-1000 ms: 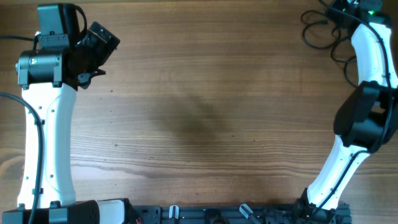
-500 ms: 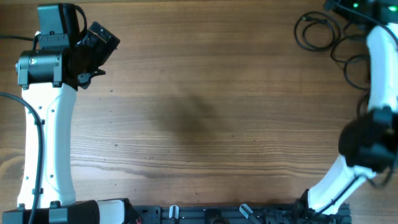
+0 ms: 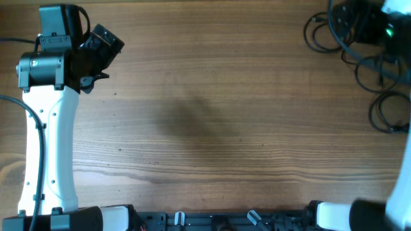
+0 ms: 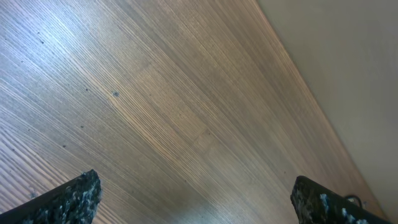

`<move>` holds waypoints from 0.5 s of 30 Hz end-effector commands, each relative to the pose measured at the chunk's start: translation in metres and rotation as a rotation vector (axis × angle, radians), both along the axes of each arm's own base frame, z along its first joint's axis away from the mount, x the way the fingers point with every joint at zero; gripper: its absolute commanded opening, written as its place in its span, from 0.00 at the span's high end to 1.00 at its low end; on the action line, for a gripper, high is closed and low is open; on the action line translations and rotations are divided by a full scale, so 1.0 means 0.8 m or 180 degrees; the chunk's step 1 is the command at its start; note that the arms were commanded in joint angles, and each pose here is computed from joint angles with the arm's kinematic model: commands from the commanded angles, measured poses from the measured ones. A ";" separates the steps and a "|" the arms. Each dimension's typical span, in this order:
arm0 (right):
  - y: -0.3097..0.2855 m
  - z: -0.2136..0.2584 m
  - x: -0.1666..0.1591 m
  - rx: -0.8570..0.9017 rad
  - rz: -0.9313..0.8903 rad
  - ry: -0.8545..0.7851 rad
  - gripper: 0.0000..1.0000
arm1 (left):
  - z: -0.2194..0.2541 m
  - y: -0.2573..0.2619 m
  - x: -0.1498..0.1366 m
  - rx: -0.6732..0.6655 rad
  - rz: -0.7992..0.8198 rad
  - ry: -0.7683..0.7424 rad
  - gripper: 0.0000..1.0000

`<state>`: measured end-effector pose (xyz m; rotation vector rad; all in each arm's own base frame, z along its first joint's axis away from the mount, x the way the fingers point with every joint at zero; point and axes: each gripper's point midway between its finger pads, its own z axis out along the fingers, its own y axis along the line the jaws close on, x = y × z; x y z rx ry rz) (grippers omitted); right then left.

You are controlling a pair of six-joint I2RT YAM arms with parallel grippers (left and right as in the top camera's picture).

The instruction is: Untangle cables

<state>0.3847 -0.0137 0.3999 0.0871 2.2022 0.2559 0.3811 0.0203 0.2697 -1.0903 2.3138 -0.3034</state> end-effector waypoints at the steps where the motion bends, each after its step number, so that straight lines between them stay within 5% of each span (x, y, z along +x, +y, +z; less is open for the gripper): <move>1: 0.013 0.041 -0.059 -0.0083 0.0090 -0.0230 0.00 | -0.001 0.001 0.000 0.0072 -0.0040 0.0015 0.00; 6: 0.021 0.045 -0.114 -0.0080 0.0085 -0.0154 0.00 | -0.001 0.001 0.000 0.0072 -0.0040 0.0015 0.00; 15: 0.032 0.034 -0.128 -0.0116 0.0308 -0.0025 0.00 | -0.001 0.001 0.000 0.0072 -0.0040 0.0015 0.00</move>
